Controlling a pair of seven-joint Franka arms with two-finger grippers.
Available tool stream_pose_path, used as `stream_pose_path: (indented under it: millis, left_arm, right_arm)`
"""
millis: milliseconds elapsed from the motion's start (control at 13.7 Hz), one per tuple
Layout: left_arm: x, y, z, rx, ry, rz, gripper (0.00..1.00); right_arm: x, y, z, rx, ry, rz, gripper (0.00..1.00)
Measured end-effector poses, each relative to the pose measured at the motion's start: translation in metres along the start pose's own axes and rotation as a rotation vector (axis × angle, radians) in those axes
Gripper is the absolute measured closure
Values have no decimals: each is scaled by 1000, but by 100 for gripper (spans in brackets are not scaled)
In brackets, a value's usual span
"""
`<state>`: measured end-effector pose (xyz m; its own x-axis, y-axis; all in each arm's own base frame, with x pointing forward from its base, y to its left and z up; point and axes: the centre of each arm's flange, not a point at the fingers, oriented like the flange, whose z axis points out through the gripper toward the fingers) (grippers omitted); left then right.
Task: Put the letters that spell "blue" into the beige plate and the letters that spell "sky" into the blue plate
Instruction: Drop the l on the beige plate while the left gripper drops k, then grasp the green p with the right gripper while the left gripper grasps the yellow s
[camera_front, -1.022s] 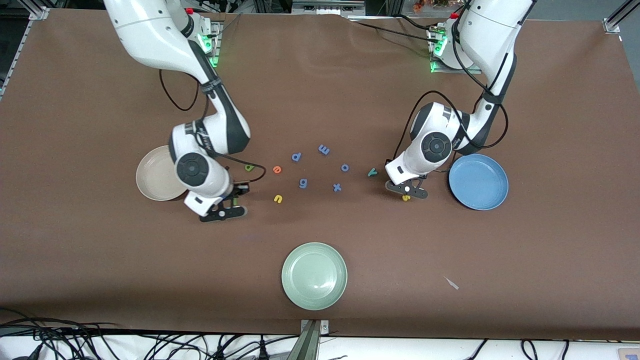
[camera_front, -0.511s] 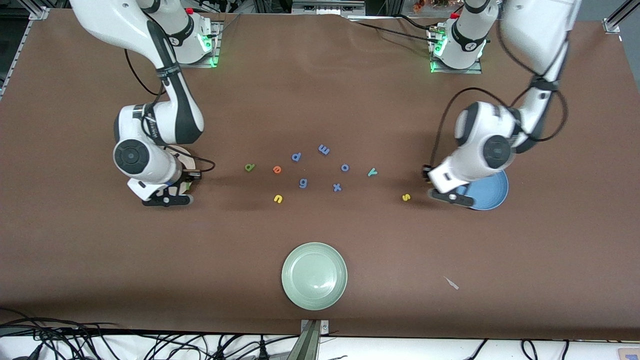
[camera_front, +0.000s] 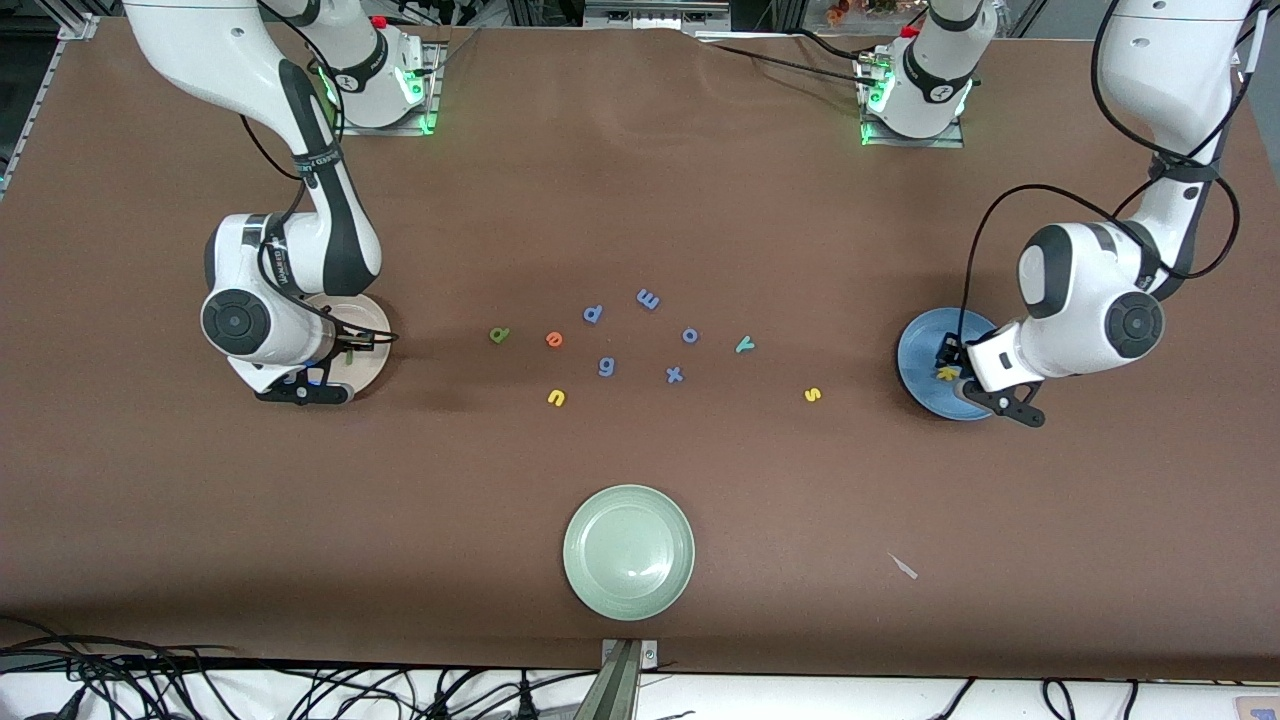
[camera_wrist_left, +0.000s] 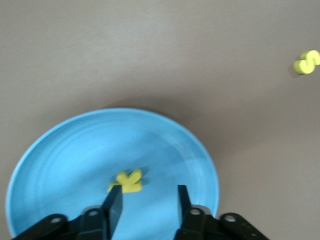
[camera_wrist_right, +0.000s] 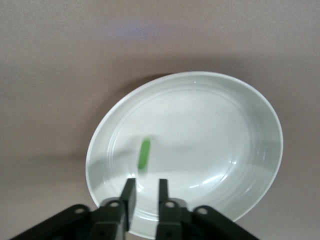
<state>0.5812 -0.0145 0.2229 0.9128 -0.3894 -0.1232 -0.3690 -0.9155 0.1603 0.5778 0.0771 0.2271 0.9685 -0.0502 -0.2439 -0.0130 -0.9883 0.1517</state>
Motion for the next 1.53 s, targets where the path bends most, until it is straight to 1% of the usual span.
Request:
stream_pose_path:
  millis: [73,146,219,292,438,511,657,730,803,949,1022,1095,1241,1533]
  left_arm:
    - [3,7,1,1,-1,12,36]
    - [6,15,3,-8,0,13,35]
    - [11,28,7,-36,9,-10,35]
    - [21,47,10,-62,28,-47,35]
    - [49,95,21,-58,81,-95,35]
    - [63,119,28,-50,99,-107,35]
    - [81,154,47,-46,105,-136,35]
    - [85,159,53,-46,101,-146,35]
    - [87,160,57,-47,98,-148,35]
    - [89,158,59,-46,97,-151,35]
    - [89,158,59,-46,97,-151,38]
    - [89,158,59,-46,96,-151,39]
    - [90,158,61,-43,107,-151,50]
    - [92,161,67,-36,119,-145,50]
  right_arm:
    - [0,-5,-3,2,3,26,56]
    - [0,-14,-8,4,12,64,47]
    - [-1,-29,-14,8,24,110,36]
    - [-3,-47,-20,12,37,163,26]
    - [-10,-90,-27,36,75,288,3]
    - [-15,-111,-28,64,85,355,0]
    - [-23,-140,-28,157,56,472,0]
    - [-25,-147,-28,192,42,514,0]
    - [-25,-149,-29,214,39,558,0]
    - [-27,-159,-26,253,64,634,0]
    - [-33,-170,-19,276,86,666,0]
    - [-43,-182,-7,296,106,687,0]
    - [-63,-198,16,308,119,703,0]
    - [-76,-194,32,292,109,708,0]
